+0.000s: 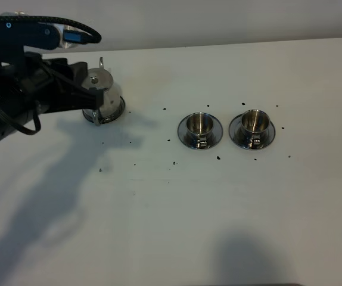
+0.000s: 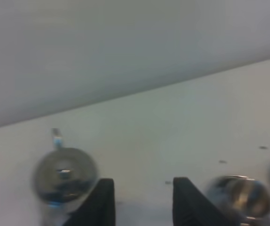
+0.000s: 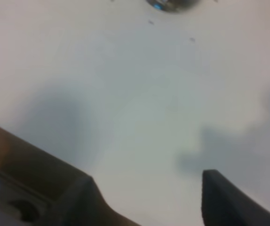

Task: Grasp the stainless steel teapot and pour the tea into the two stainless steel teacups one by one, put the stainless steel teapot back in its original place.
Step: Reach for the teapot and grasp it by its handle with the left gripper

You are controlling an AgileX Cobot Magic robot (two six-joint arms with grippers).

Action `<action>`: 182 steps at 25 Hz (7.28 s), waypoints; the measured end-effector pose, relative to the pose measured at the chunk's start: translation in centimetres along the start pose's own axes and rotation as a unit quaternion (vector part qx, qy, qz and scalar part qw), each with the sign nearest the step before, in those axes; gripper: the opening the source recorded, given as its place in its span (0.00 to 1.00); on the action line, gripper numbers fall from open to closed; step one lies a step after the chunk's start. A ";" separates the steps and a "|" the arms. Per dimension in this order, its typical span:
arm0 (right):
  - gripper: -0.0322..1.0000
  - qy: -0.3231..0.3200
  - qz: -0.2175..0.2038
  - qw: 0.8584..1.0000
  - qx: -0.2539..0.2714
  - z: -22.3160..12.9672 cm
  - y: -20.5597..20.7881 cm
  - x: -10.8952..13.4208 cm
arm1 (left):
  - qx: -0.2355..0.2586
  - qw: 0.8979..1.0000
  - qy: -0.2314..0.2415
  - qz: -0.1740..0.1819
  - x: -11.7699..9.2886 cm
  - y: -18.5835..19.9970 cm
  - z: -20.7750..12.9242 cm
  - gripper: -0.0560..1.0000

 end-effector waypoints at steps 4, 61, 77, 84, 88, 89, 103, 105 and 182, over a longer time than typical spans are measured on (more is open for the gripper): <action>0.50 -0.010 -0.024 1.000 -0.012 -1.7 0.9 -0.1 | 0.002 0.999 -0.031 0.032 1.2 0.0 0.1 0.37; 0.50 -0.019 -0.091 0.986 -0.139 -9.2 -0.4 0.9 | 0.364 0.910 0.035 -0.197 -7.8 2.8 -11.8 0.29; 0.50 -0.021 -0.088 0.986 -0.141 -9.1 -0.4 1.0 | 0.395 0.918 -0.044 0.023 0.5 3.1 -7.9 0.29; 0.50 -0.029 -0.105 0.980 -0.166 -9.1 0.3 0.9 | 0.391 0.919 -0.048 0.022 0.5 1.5 -8.3 0.29; 0.50 -0.039 -0.128 0.973 -0.190 -9.4 1.1 0.8 | 0.403 0.914 -0.050 0.023 0.4 0.6 -9.3 0.29; 0.50 -0.040 -0.131 0.971 -0.194 -9.4 1.2 0.8 | 0.406 0.912 -0.051 0.023 0.4 0.5 -9.5 0.29; 0.50 -0.040 -0.135 0.968 -0.205 -9.4 1.5 0.8 | 0.415 0.907 -0.059 0.029 0.7 -0.1 -10.1 0.29; 0.50 -0.040 -0.135 0.968 -0.205 -9.4 1.5 0.8 | 0.411 0.909 -0.058 0.029 0.7 -0.2 -10.0 0.29; 0.50 -0.041 -0.135 0.969 -0.205 -9.4 1.5 0.9 | 0.496 0.855 0.126 0.086 5.4 -6.6 -8.1 0.36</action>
Point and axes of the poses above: a point on each arm's last joint axis where the gripper is mounted, y pointing back along that axis away from the gripper, x along the wrist's bending axis when the last joint is at zero, z = x × y, the point moved 10 cm from there along -y, pointing out along that axis toward the gripper, and after that the axes turned 5 degrees about y, right-handed, at the moved point
